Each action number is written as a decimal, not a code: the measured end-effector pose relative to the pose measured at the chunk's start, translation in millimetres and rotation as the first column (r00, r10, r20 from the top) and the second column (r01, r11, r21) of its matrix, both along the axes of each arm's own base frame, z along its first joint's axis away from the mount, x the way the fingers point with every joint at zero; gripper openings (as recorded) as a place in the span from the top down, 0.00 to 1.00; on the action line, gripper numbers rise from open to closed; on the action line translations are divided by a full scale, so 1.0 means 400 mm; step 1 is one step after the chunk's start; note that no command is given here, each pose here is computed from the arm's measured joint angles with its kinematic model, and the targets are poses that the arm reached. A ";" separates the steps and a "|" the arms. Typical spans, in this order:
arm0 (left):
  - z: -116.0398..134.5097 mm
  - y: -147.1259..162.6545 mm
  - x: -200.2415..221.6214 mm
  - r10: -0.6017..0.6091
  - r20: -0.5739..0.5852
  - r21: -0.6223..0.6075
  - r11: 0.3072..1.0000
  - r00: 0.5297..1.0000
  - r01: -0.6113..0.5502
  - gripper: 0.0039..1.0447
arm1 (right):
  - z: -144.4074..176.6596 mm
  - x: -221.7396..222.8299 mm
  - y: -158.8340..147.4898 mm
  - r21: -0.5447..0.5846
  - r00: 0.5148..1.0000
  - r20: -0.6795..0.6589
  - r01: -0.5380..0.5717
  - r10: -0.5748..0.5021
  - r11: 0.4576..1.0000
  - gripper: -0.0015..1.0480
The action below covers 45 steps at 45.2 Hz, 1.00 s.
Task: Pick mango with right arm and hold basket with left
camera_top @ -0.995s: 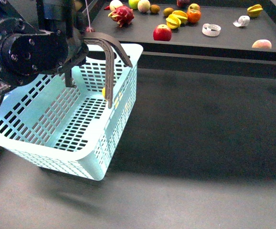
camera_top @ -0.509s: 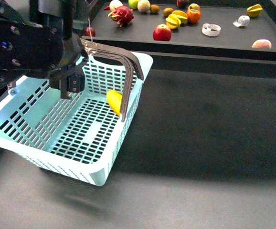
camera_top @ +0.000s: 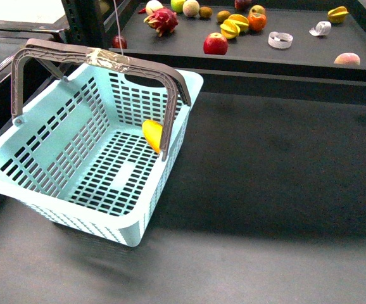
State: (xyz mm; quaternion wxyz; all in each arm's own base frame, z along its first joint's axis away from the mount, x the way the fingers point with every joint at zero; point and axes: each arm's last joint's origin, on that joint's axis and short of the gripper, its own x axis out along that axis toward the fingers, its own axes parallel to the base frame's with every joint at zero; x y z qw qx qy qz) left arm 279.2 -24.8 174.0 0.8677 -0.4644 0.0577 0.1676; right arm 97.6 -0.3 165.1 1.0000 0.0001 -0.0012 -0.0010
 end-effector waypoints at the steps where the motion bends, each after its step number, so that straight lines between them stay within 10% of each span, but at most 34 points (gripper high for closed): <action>1: -0.003 0.009 -0.009 0.002 -0.015 0.031 1.000 1.000 -0.002 0.06 | 0.000 0.000 0.000 0.000 1.000 0.000 0.000 0.000 1.000 0.08; 13: -0.021 0.027 -0.026 -0.102 -0.034 0.195 0.975 0.994 0.107 0.10 | 0.000 0.000 0.000 0.000 1.000 0.000 0.000 0.000 1.000 0.08; 22: -0.030 0.052 -0.123 -0.365 -0.013 0.732 0.631 0.931 0.258 0.49 | 0.000 0.000 0.000 0.000 1.000 0.000 0.000 0.000 1.000 0.08; 33: -0.032 0.061 -0.220 -0.348 -0.061 0.807 0.534 0.936 0.251 0.97 | 0.000 0.000 0.000 0.000 1.000 -0.001 0.000 0.000 1.000 0.08; 45: -0.030 0.061 -0.298 -0.347 -0.062 0.813 0.527 0.936 0.250 0.96 | 0.000 0.000 0.000 0.000 1.000 -0.001 0.000 0.000 1.000 0.08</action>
